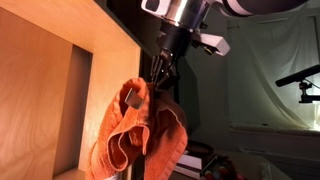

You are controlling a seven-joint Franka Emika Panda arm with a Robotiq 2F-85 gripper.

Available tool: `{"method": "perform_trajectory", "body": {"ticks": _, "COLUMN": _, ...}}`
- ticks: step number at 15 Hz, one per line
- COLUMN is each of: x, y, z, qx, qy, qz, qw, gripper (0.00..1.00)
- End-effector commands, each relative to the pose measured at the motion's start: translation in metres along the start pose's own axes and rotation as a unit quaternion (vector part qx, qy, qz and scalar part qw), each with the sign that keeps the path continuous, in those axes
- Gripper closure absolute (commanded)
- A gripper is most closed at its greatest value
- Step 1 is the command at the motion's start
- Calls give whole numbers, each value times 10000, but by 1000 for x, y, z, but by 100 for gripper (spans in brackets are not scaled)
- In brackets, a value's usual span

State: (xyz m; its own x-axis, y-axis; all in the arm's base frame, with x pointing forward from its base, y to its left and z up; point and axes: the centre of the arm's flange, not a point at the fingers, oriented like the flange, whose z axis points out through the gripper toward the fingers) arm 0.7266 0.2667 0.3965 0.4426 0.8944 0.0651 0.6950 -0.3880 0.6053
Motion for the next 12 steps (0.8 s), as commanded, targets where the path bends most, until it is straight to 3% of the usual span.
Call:
{"method": "perform_trajectory", "body": {"ticks": 1, "x": 8, "y": 12, "z": 4, "qx": -163, "qy": -76, "qz": -80, "qw": 9998, "gripper": 92}}
{"method": "perform_trajectory", "body": {"ticks": 3, "x": 6, "y": 12, "z": 7, "qx": -194, "qy": -134, "qz": -79, "qw": 9997, "gripper": 92}}
{"method": "perform_trajectory", "body": {"ticks": 4, "x": 5, "y": 11, "z": 8, "qx": -251, "qy": -253, "qz": -29, "qw": 9994, "gripper": 63}}
{"method": "perform_trajectory", "body": {"ticks": 6, "x": 3, "y": 11, "z": 9, "qx": -333, "qy": -274, "qz": -36, "qw": 9991, "gripper": 55}}
{"method": "perform_trajectory", "body": {"ticks": 7, "x": 3, "y": 13, "z": 9, "qx": -375, "qy": -306, "qz": -97, "qw": 9988, "gripper": 87}}
{"method": "perform_trajectory", "body": {"ticks": 8, "x": 3, "y": 14, "z": 9, "qx": -420, "qy": -317, "qz": -68, "qw": 9986, "gripper": 88}}
{"method": "perform_trajectory", "body": {"ticks": 9, "x": 3, "y": 14, "z": 7, "qx": -485, "qy": -477, "qz": -72, "qw": 9977, "gripper": 42}}
{"method": "perform_trajectory", "body": {"ticks": 11, "x": 1, "y": 17, "z": 6, "qx": -552, "qy": -516, "qz": -72, "qw": 9971, "gripper": 44}}
{"method": "perform_trajectory", "body": {"ticks": 12, "x": 1, "y": 17, "z": 5, "qx": -603, "qy": -607, "qz": -57, "qw": 9963, "gripper": 37}}
